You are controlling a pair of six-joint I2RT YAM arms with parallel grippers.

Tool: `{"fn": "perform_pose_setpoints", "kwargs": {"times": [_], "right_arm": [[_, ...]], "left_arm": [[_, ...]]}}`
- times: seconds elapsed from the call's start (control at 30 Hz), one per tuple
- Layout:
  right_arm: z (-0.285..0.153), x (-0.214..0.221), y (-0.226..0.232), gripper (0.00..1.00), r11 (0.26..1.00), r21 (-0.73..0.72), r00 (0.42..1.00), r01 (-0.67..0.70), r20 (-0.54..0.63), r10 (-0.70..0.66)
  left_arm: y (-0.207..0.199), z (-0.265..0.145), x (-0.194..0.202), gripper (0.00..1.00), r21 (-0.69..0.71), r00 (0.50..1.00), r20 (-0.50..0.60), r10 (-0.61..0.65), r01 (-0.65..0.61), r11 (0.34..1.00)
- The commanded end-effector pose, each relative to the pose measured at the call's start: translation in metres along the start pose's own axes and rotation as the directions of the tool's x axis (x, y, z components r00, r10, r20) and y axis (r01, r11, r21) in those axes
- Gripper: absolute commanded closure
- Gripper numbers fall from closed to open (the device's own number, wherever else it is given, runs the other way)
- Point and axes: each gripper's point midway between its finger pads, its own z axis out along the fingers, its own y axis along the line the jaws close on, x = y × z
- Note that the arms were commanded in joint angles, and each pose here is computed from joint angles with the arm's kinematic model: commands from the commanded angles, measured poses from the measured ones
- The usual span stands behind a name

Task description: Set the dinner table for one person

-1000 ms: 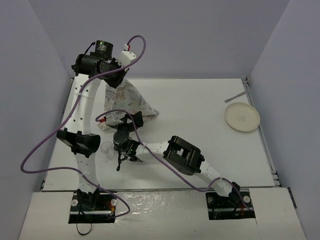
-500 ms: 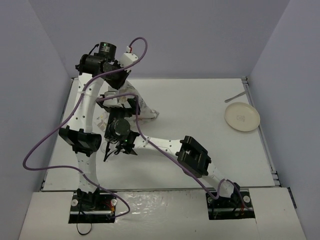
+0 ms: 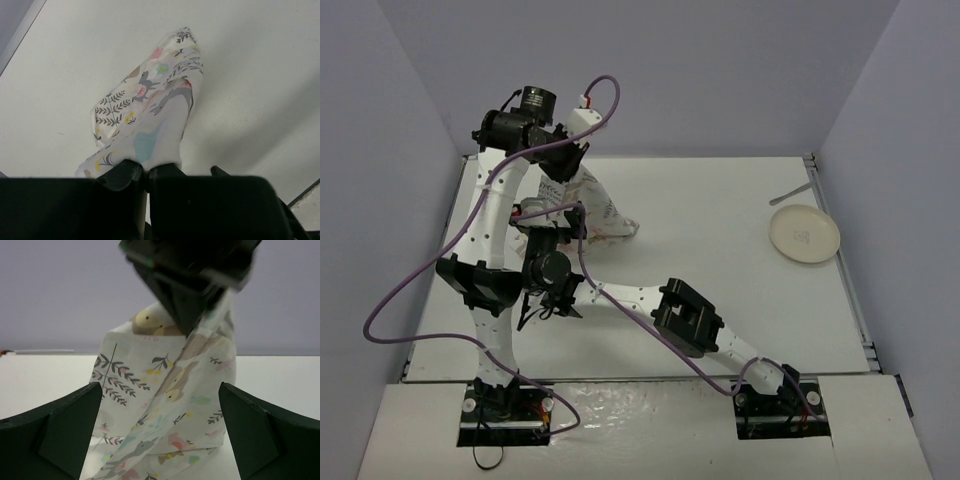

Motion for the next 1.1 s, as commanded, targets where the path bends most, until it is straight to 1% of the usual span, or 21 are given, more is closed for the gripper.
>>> {"fn": "perform_pose_setpoints", "kwargs": {"times": [0.0, 0.2, 0.33, 0.43, 0.47, 0.53, 0.57, 0.6, 0.63, 0.7, 0.73, 0.8, 0.83, 0.87, 0.9, 0.93, 0.97, 1.0, 1.07], "right_arm": [[0.018, 0.004, -0.007, 0.00, 0.996, 0.037, 0.995, -0.084, 0.053, 0.082], [0.061, 0.049, -0.040, 0.00, 0.987, 0.164, 1.000, -0.007, -0.009, 0.008], [0.077, 0.065, -0.069, 0.01, 0.974, 0.218, 0.998, 0.056, -0.050, -0.046], [0.090, 0.078, -0.094, 0.07, 0.960, 0.255, 0.992, 0.114, -0.086, -0.095], [0.093, 0.075, -0.104, 0.11, 0.957, 0.262, 0.990, 0.126, -0.091, -0.105], [0.095, 0.089, -0.126, 0.32, 0.945, 0.268, 0.979, 0.189, -0.121, -0.162], [0.093, 0.091, -0.136, 0.36, 0.941, 0.266, 0.975, 0.208, -0.131, -0.179], [0.094, 0.086, -0.144, 0.39, 0.941, 0.271, 0.976, 0.205, -0.131, -0.175], [0.095, 0.084, -0.151, 0.39, 0.940, 0.263, 0.973, 0.216, -0.134, -0.186], [0.089, 0.096, -0.167, 0.39, 0.931, 0.208, 0.949, 0.300, -0.164, -0.269], [0.091, 0.091, -0.171, 0.41, 0.927, 0.169, 0.936, 0.336, -0.171, -0.308], [0.090, 0.090, -0.174, 0.70, 0.933, 0.064, 0.922, 0.354, -0.191, -0.337], [0.091, 0.106, -0.168, 0.83, 0.899, -0.066, 0.872, 0.432, -0.225, -0.436], [0.096, 0.113, -0.166, 0.91, 0.897, -0.152, 0.858, 0.416, -0.261, -0.442], [0.100, 0.119, -0.168, 0.97, 0.902, -0.222, 0.849, 0.369, -0.315, -0.425], [0.104, 0.116, -0.170, 1.00, 0.923, -0.253, 0.858, 0.291, -0.359, -0.368], [0.108, 0.113, -0.174, 1.00, 0.931, -0.282, 0.864, 0.232, -0.380, -0.331], [0.111, 0.115, -0.179, 1.00, 0.923, -0.328, 0.860, 0.200, -0.393, -0.326], [0.109, 0.111, -0.191, 1.00, 0.914, -0.346, 0.854, 0.212, -0.390, -0.346]], "left_arm": [[-0.030, -0.047, -0.011, 1.00, 0.027, 0.996, 0.078, 0.033, -0.035, 0.999], [-0.024, -0.056, -0.002, 1.00, 0.008, 0.998, 0.065, 0.026, -0.027, 1.000], [-0.012, -0.064, -0.003, 1.00, -0.028, 0.996, 0.088, 0.012, -0.010, 1.000], [0.003, -0.070, -0.003, 1.00, -0.063, 0.994, 0.108, -0.013, 0.020, 0.998], [0.011, -0.072, -0.003, 1.00, -0.088, 0.993, 0.113, -0.022, 0.032, 0.996], [0.029, -0.080, -0.003, 1.00, -0.143, 0.990, 0.132, -0.046, 0.065, 0.988], [0.035, -0.081, -0.002, 1.00, -0.161, 0.989, 0.138, -0.053, 0.075, 0.984], [0.041, -0.084, -0.002, 1.00, -0.177, 0.988, 0.142, -0.062, 0.087, 0.980], [0.047, -0.086, -0.001, 1.00, -0.195, 0.986, 0.149, -0.072, 0.100, 0.976], [0.063, -0.093, 0.000, 1.00, -0.240, 0.982, 0.167, -0.089, 0.128, 0.962], [0.071, -0.095, 0.002, 1.00, -0.266, 0.981, 0.170, -0.095, 0.139, 0.954], [0.077, -0.095, 0.005, 1.00, -0.273, 0.978, 0.174, -0.114, 0.159, 0.949], [0.079, -0.094, 0.006, 1.00, -0.274, 0.978, 0.170, -0.118, 0.162, 0.948], [0.080, -0.093, 0.007, 1.00, -0.273, 0.978, 0.168, -0.122, 0.165, 0.948], [0.080, -0.091, 0.007, 1.00, -0.273, 0.978, 0.165, -0.125, 0.167, 0.948], [0.080, -0.090, 0.007, 1.00, -0.269, 0.978, 0.166, -0.128, 0.170, 0.948], [0.080, -0.090, 0.007, 1.00, -0.268, 0.978, 0.166, -0.129, 0.171, 0.948], [0.081, -0.090, 0.007, 1.00, -0.271, 0.978, 0.166, -0.129, 0.171, 0.947], [0.082, -0.089, 0.009, 1.00, -0.276, 0.979, 0.159, -0.128, 0.168, 0.946]]}}
